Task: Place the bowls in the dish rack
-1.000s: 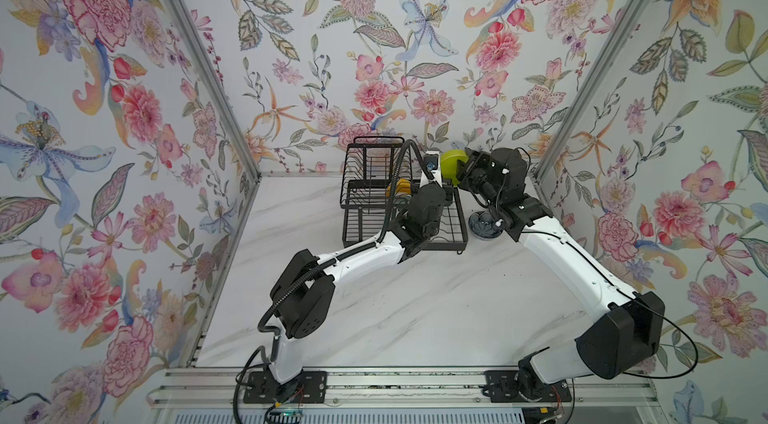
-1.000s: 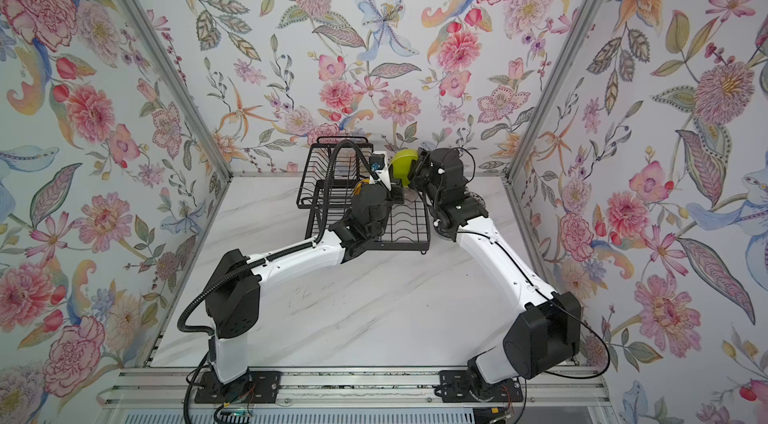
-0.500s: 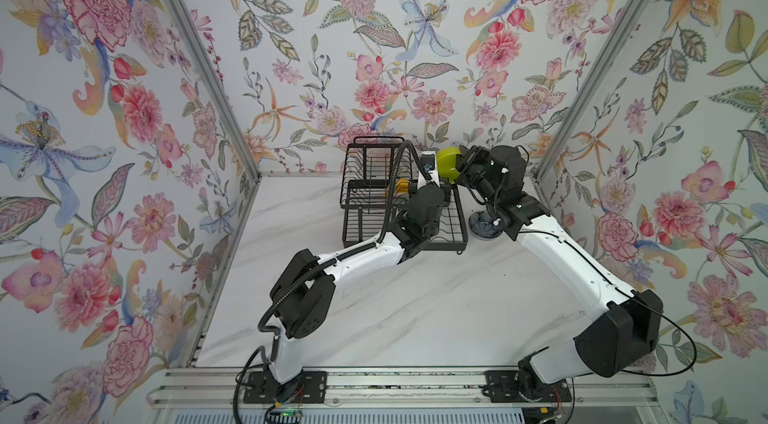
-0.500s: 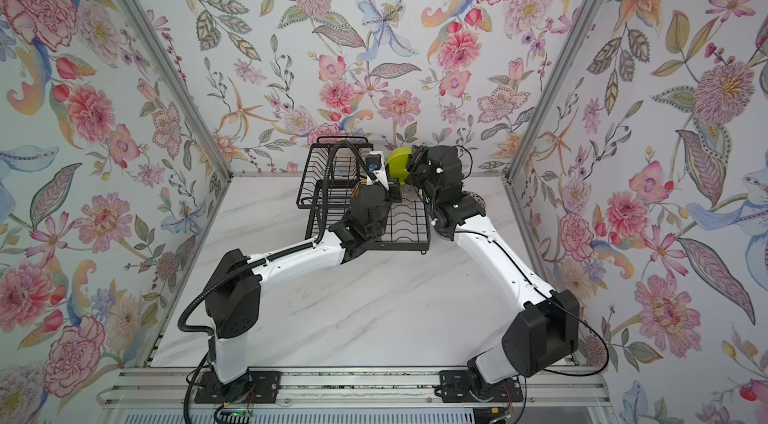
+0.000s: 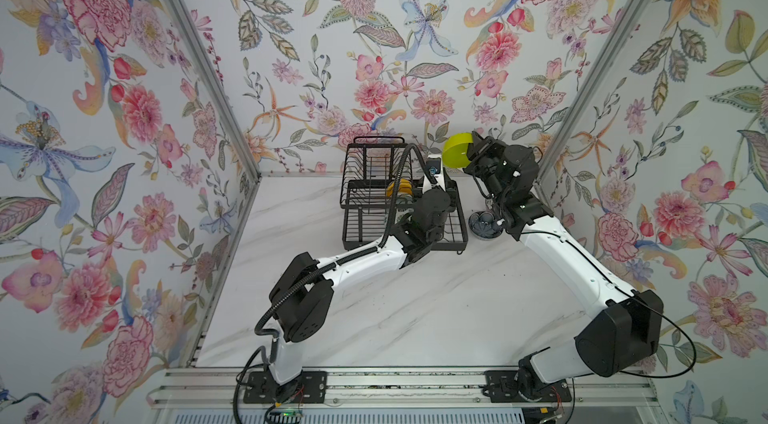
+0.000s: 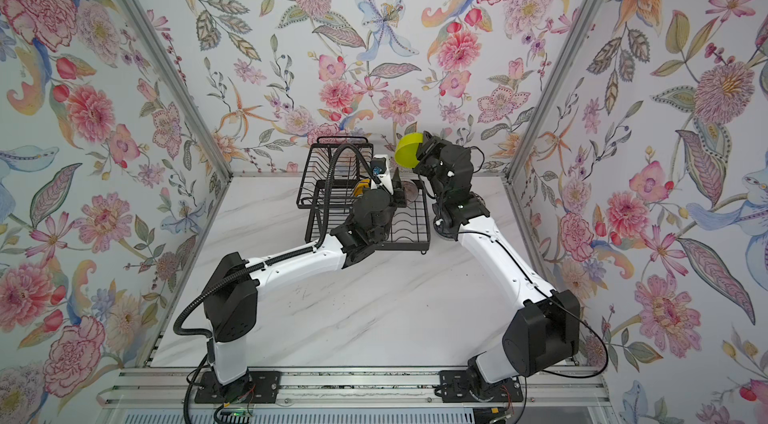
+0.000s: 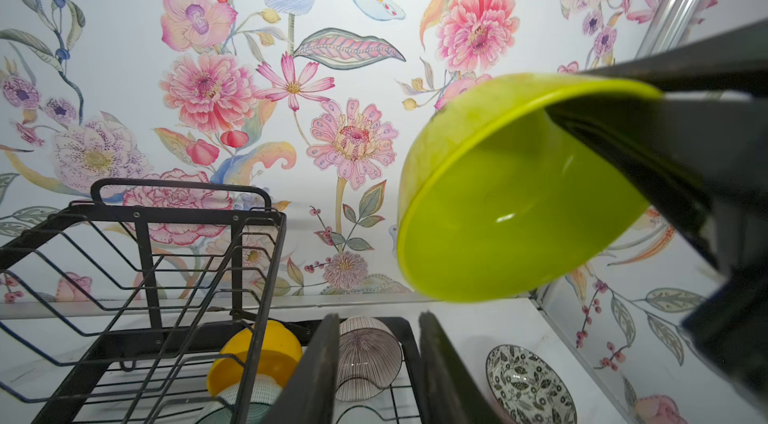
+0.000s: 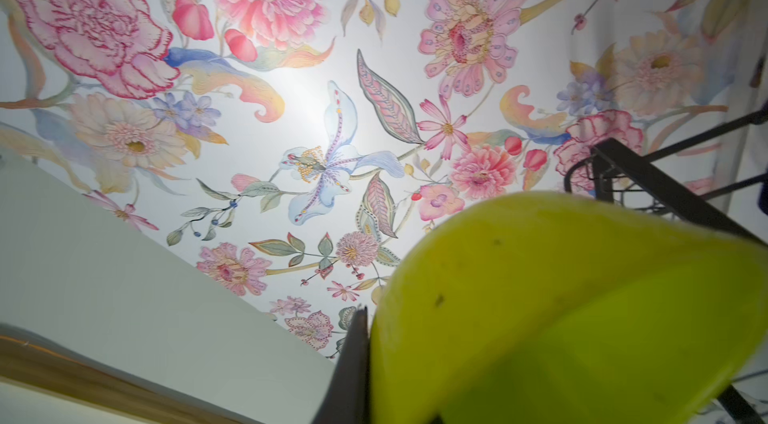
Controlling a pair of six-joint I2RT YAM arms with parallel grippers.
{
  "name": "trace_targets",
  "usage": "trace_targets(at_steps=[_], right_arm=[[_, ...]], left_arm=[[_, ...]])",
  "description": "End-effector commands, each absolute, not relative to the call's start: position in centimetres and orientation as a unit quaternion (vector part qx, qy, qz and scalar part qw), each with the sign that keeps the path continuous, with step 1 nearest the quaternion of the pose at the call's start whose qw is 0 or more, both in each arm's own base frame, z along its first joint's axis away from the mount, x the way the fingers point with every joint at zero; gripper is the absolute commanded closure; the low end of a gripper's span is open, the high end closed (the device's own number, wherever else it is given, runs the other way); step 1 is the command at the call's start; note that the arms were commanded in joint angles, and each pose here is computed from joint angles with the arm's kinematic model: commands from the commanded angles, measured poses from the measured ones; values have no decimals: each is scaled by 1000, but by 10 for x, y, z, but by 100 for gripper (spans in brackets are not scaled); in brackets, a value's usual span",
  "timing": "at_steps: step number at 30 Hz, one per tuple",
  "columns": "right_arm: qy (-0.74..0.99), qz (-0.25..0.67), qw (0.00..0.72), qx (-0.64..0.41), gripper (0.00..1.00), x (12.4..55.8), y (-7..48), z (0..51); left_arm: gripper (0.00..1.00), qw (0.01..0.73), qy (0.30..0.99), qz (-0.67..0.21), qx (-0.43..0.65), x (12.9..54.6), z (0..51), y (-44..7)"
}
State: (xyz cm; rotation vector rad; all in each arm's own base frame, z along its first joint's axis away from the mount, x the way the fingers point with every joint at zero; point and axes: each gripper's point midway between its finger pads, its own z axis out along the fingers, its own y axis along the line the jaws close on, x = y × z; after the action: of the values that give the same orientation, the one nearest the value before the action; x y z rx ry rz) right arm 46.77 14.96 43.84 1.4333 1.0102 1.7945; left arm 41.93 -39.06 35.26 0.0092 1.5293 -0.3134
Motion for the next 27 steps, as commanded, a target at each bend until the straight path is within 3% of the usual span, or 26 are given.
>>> trace_targets(at_steps=[1,5,10,17,20,27], right_arm=[[334,724,351,490,100,456,131,482],[319,736,378,463,100,454,113,492],[336,733,425,411,100,447,94,507],[379,707,470,369,100,436,79,496],[405,691,474,365,100,436,78,476],[461,632,507,362,100,442,85,414]], left_arm=[[51,708,687,-162,-9,405,380,-378],[33,691,703,-169,-8,394,386,-368],[3,664,725,-185,6,375,392,-355],[1,628,756,-184,25,353,377,-338],[1,627,749,-212,40,337,384,-331],[1,623,739,-234,106,320,346,-339]])
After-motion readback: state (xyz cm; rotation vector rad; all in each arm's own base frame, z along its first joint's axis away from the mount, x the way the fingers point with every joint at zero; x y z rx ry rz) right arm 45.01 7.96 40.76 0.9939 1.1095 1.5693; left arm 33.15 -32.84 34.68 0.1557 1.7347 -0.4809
